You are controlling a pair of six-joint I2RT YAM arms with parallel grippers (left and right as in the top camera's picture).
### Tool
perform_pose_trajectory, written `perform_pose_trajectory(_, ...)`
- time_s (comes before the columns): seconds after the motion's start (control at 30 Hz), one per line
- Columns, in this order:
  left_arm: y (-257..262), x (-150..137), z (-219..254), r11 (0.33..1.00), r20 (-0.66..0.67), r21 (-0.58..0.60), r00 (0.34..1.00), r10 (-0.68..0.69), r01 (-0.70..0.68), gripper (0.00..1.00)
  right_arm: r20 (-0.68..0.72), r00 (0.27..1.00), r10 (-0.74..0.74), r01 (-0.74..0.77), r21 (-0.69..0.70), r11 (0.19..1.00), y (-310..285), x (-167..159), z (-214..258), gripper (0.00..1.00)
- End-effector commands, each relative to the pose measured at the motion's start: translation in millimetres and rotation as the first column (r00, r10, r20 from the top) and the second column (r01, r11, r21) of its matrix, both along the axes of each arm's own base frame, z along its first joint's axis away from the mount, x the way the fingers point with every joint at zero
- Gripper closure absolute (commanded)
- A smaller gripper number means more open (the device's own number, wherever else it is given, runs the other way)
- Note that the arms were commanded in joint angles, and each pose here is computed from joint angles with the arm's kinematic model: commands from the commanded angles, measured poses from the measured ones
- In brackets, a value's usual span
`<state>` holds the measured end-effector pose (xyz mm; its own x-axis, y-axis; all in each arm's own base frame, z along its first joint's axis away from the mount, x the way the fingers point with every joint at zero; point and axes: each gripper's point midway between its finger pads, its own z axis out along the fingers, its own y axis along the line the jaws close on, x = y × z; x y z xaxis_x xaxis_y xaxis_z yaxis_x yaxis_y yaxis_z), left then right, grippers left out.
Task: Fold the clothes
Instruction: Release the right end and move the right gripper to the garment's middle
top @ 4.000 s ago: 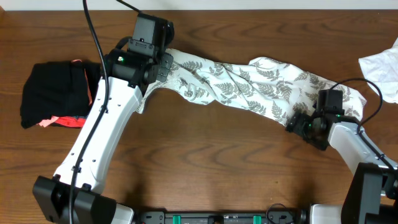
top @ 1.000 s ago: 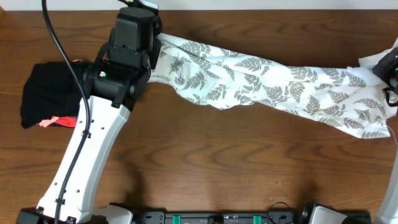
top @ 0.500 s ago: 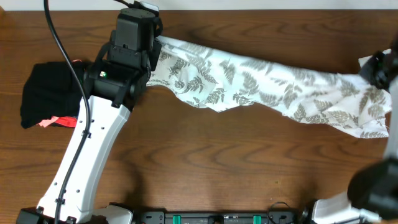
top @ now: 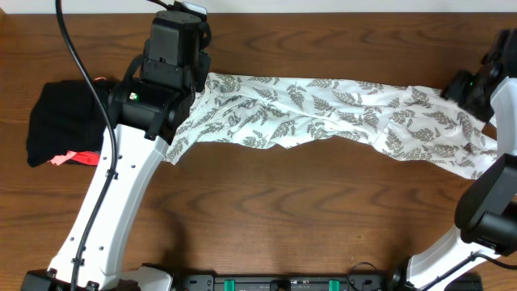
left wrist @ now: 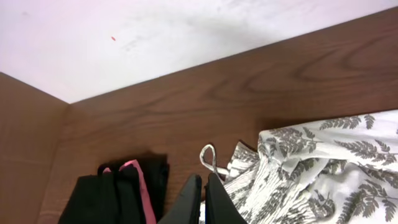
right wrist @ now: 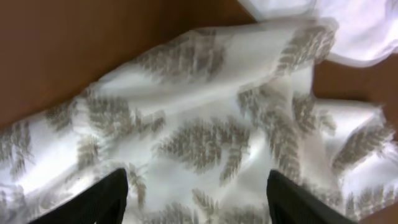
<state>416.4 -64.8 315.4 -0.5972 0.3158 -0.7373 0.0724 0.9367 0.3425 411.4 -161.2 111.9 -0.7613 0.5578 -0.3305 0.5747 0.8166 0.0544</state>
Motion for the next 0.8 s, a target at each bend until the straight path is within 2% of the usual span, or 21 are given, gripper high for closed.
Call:
perform_pose_trajectory(0.0, 2.9, 0.9, -1.7, 1.0, -0.002, -0.019, 1.0, 0.024, -0.024, 0.94, -0.02, 0.983, 0.183, -0.182, 0.034, 0.983, 25.7, -6.0, 10.0, 0.31)
perform_pose_trajectory(0.13, 4.3, -3.6, -9.0, 0.998, -0.029, -0.043, 0.998, 0.051, -0.053, 0.94, -0.106, 0.866, 0.488, -0.48, 0.092, 0.872, 74.6, -22.1, 3.3, 0.34)
perform_pose_trajectory(0.27, 5.8, -8.5, -26.2, 0.994, -0.069, -0.066, 0.994, 0.083, -0.088, 0.94, -0.157, 0.738, 0.657, -0.65, 0.099, 0.754, 123.9, -26.2, 1.1, 0.32)
perform_pose_trajectory(0.53, 1.4, -21.2, -67.3, 0.98, -0.172, -0.139, 0.978, 0.118, -0.143, 0.94, -0.431, 0.549, 0.716, -0.823, -0.127, 0.554, 163.5, -27.5, 6.6, 0.25)
perform_pose_trajectory(0.67, 2.3, -24.0, -76.8, 0.978, -0.192, -0.139, 0.973, 0.129, -0.157, 0.94, -0.465, 0.481, 0.743, -0.866, -0.121, 0.485, 181.7, -33.1, 6.8, 0.23)
perform_pose_trajectory(0.77, 2.3, -24.6, -78.2, 0.978, -0.196, -0.138, 0.972, 0.128, -0.157, 0.94, -0.493, 0.445, 0.748, -0.88, -0.086, 0.467, 186.6, -44.2, 2.6, 0.23)
